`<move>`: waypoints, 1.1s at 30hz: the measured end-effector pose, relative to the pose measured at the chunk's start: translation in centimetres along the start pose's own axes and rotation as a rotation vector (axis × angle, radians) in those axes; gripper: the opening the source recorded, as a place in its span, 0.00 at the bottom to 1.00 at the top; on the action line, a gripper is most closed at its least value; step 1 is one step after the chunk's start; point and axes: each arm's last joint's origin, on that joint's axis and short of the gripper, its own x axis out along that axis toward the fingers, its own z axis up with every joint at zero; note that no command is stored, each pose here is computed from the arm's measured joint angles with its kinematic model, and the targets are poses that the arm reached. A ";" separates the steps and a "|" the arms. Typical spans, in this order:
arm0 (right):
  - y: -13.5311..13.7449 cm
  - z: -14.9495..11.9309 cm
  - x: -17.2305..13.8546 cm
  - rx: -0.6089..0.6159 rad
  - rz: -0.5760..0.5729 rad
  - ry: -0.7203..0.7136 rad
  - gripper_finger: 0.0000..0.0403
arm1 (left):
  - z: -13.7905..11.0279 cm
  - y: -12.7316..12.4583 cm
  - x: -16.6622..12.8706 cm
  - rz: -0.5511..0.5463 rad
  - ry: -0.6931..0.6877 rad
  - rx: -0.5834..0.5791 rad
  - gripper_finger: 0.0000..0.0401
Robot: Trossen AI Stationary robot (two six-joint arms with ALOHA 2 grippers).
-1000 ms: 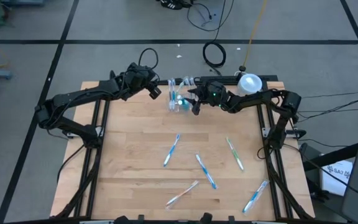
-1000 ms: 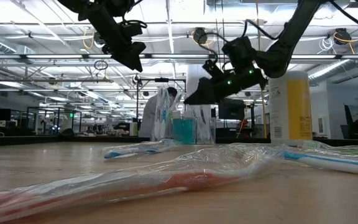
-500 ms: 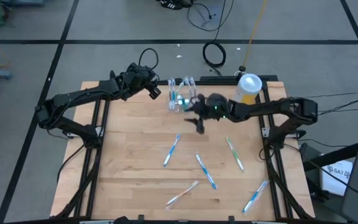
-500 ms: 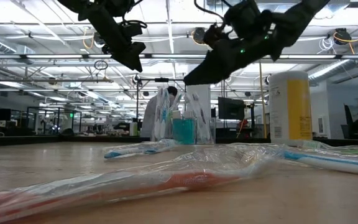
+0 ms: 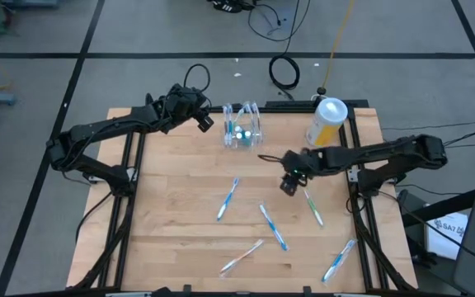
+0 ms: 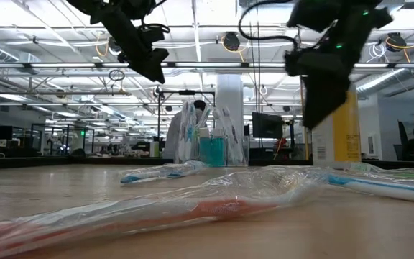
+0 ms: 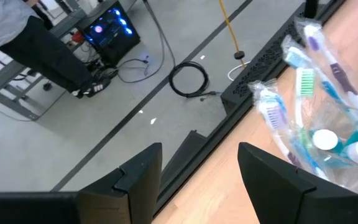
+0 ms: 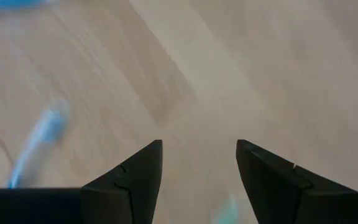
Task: Pick & Place toothbrushing station
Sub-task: Put the green toothbrush into the transparent organizer
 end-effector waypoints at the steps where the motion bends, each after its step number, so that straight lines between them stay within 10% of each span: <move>1: -0.1 -0.6 -0.4 0.046 -0.020 0.039 0.49 | 0.0 -0.1 0.0 -0.014 -0.002 -0.003 0.54; 9: -0.4 -3.8 -1.9 0.266 -0.179 0.220 0.49 | 0.0 -0.6 -0.2 -0.077 -0.009 -0.001 0.54; 33: -2.4 -9.1 3.9 0.330 -0.018 0.312 0.43 | 1.0 -0.8 -0.4 -0.074 -0.101 0.008 0.54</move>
